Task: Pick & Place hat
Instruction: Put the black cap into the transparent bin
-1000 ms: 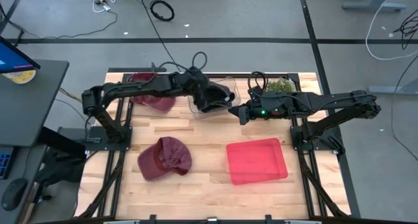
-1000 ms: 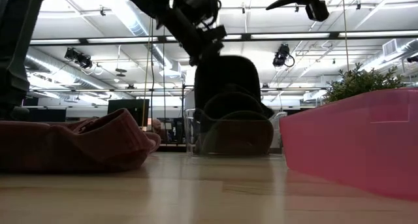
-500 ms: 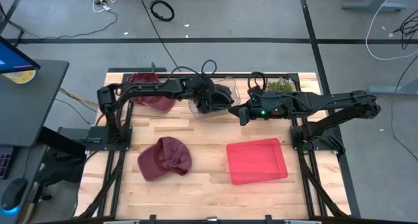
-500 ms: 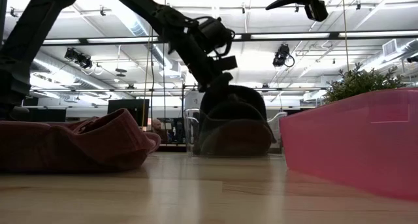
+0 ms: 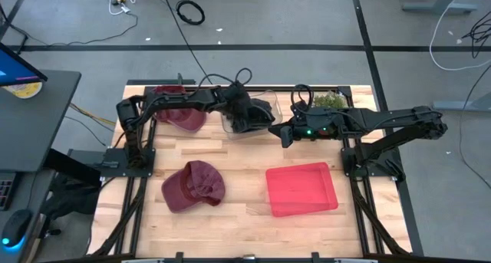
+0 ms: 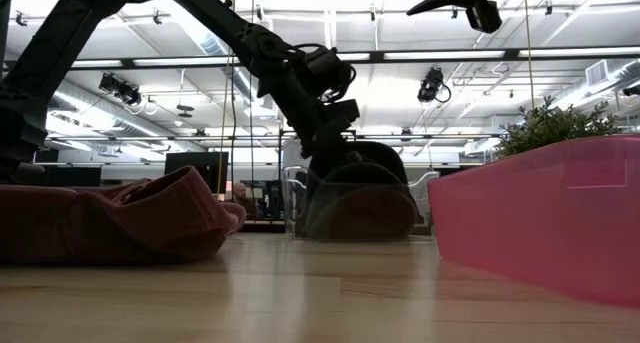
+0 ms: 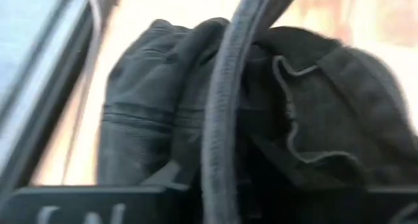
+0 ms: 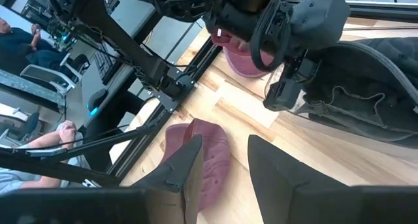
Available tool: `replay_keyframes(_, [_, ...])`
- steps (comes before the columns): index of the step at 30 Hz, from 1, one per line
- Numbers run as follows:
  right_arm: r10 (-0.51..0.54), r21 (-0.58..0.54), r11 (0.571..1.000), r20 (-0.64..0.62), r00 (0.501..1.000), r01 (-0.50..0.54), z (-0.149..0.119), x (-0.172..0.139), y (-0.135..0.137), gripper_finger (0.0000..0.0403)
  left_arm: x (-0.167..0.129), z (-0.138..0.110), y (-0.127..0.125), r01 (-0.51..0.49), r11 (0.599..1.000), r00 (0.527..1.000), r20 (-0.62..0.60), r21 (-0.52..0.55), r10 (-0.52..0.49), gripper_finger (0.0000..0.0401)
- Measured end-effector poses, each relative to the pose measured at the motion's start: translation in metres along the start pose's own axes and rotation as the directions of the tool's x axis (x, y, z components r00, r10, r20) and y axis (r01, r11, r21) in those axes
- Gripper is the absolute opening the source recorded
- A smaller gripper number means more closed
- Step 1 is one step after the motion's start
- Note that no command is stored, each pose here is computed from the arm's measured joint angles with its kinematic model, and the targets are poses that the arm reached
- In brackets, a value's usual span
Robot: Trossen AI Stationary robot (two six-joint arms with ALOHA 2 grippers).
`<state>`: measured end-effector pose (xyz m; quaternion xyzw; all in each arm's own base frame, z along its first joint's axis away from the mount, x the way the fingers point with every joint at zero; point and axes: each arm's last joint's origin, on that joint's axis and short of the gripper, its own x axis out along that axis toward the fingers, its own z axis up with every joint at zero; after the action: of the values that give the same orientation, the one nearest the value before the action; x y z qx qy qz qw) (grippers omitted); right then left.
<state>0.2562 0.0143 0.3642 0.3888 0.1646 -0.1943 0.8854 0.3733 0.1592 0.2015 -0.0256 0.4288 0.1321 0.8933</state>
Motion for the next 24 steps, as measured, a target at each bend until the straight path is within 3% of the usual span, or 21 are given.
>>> replay_keyframes(5, [0.0, -0.014, 1.0, 0.001, 1.0, 0.0, 0.0, 0.0, 0.0, 0.0122, -0.006, 0.0, 0.0, 0.21, 0.972, 0.978, 0.034, -0.108, -0.208, 0.0194])
replay_keyframes(9, [-0.001, -0.016, 1.0, 0.0, 1.0, 0.001, 0.0, 0.0, 0.0, 0.0122, -0.02, 0.005, -0.004, 0.299, 0.944, 0.954, 0.063, -0.139, -0.292, 0.0245])
replay_keyframes(14, [-0.002, -0.027, 1.0, 0.001, 1.0, 0.002, 0.0, 0.0, 0.0, 0.0122, -0.043, 0.014, -0.003, 0.304, 0.945, 0.949, 0.126, -0.117, -0.29, 0.0285])
replay_keyframes(20, [-0.002, -0.042, 0.999, 0.001, 1.0, 0.002, 0.0, 0.0, 0.0, 0.0122, -0.06, 0.017, 0.001, 0.289, 0.95, 0.95, 0.157, -0.116, -0.27, 0.0298])
replay_keyframes(24, [-0.003, -0.042, 0.999, 0.0, 1.0, 0.003, 0.0, 0.0, 0.0, 0.0122, -0.08, 0.018, 0.004, 0.183, 0.971, 0.976, 0.151, -0.154, -0.16, 0.0294])
